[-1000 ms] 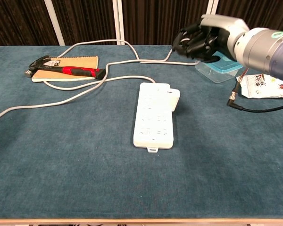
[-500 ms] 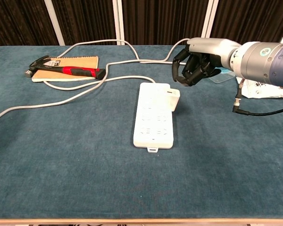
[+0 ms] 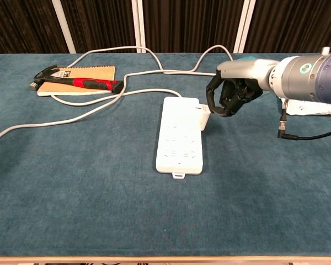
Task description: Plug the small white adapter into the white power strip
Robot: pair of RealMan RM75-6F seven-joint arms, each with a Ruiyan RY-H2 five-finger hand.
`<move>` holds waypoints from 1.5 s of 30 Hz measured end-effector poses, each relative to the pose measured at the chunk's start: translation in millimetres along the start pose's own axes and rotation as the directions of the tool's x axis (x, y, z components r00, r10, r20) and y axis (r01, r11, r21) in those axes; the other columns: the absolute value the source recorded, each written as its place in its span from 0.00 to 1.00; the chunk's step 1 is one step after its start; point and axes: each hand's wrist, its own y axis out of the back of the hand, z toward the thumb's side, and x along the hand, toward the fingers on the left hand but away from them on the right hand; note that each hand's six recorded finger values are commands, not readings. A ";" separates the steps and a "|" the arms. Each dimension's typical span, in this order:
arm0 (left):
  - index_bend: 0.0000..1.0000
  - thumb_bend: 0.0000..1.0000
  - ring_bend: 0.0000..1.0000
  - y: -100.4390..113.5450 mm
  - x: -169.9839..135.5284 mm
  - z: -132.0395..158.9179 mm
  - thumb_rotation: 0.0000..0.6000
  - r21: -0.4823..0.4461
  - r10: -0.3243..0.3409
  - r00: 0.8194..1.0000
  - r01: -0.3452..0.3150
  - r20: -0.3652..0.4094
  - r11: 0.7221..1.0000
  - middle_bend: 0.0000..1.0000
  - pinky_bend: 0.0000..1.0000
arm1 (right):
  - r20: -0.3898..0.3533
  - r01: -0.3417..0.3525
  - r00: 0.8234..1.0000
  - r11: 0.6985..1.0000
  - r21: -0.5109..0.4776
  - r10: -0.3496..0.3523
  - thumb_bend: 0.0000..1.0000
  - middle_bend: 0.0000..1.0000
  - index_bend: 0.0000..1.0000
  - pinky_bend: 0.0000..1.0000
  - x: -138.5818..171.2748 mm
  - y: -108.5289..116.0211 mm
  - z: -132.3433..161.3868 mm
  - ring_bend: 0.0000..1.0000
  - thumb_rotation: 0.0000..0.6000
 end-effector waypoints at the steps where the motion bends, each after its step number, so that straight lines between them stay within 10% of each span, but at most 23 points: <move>1: 0.17 0.07 0.00 -0.2 0.1 0.0 1.00 0.001 -0.001 1.000 0.001 0.000 1.000 0.00 0.00 | 0.004 -0.017 1.000 1.000 0.018 0.017 0.96 0.87 1.00 1.00 -0.3 -1.0 0.3 0.88 1.00; 45: 0.17 0.07 0.00 -1.0 0.8 -0.5 1.00 0.007 -0.001 1.000 0.001 -0.004 1.000 0.00 0.00 | 0.079 -0.160 0.985 0.986 0.041 0.156 0.96 0.87 1.00 1.00 -30.1 14.9 22.6 0.88 1.00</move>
